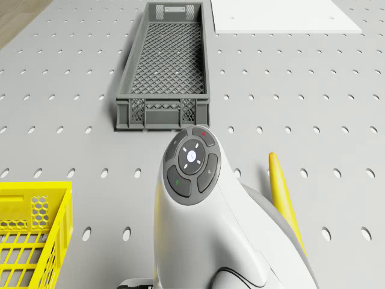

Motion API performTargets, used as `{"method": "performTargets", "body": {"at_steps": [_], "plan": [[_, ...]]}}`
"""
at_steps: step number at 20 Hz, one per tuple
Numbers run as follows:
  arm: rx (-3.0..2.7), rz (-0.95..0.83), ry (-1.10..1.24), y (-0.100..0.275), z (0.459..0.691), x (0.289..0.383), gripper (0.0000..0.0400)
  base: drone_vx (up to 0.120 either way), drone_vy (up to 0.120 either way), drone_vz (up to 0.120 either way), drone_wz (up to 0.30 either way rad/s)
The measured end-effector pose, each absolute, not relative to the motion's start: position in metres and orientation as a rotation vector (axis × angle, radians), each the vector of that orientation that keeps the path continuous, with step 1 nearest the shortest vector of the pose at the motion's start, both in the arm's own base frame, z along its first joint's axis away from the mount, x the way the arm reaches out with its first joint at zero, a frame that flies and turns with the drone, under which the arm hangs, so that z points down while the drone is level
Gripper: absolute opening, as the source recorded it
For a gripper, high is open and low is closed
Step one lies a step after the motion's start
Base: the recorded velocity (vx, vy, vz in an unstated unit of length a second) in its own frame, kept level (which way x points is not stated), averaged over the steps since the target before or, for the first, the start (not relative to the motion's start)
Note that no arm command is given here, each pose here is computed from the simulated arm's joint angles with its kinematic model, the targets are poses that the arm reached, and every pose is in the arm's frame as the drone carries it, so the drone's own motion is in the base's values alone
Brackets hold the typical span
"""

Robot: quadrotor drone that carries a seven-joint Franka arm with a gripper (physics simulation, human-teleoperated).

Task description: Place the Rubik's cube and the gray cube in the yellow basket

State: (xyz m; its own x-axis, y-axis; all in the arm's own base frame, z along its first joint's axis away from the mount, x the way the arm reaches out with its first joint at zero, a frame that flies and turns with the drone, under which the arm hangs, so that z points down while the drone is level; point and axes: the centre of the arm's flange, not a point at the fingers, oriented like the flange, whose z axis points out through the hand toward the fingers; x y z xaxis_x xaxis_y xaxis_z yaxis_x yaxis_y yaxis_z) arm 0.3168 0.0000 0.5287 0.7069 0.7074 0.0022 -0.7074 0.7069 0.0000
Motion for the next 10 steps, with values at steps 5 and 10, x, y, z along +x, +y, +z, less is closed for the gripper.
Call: {"method": "performTargets", "body": {"at_steps": [5,10], "plan": [[0.001,0.786,-0.002,0.0000,0.5287,0.3168,0.0400,0.000,0.000,0.000,0.000],[0.001,0.786,-0.002,0.0000,0.5287,0.3168,0.0400,0.032,0.000,0.000,0.000]]}}
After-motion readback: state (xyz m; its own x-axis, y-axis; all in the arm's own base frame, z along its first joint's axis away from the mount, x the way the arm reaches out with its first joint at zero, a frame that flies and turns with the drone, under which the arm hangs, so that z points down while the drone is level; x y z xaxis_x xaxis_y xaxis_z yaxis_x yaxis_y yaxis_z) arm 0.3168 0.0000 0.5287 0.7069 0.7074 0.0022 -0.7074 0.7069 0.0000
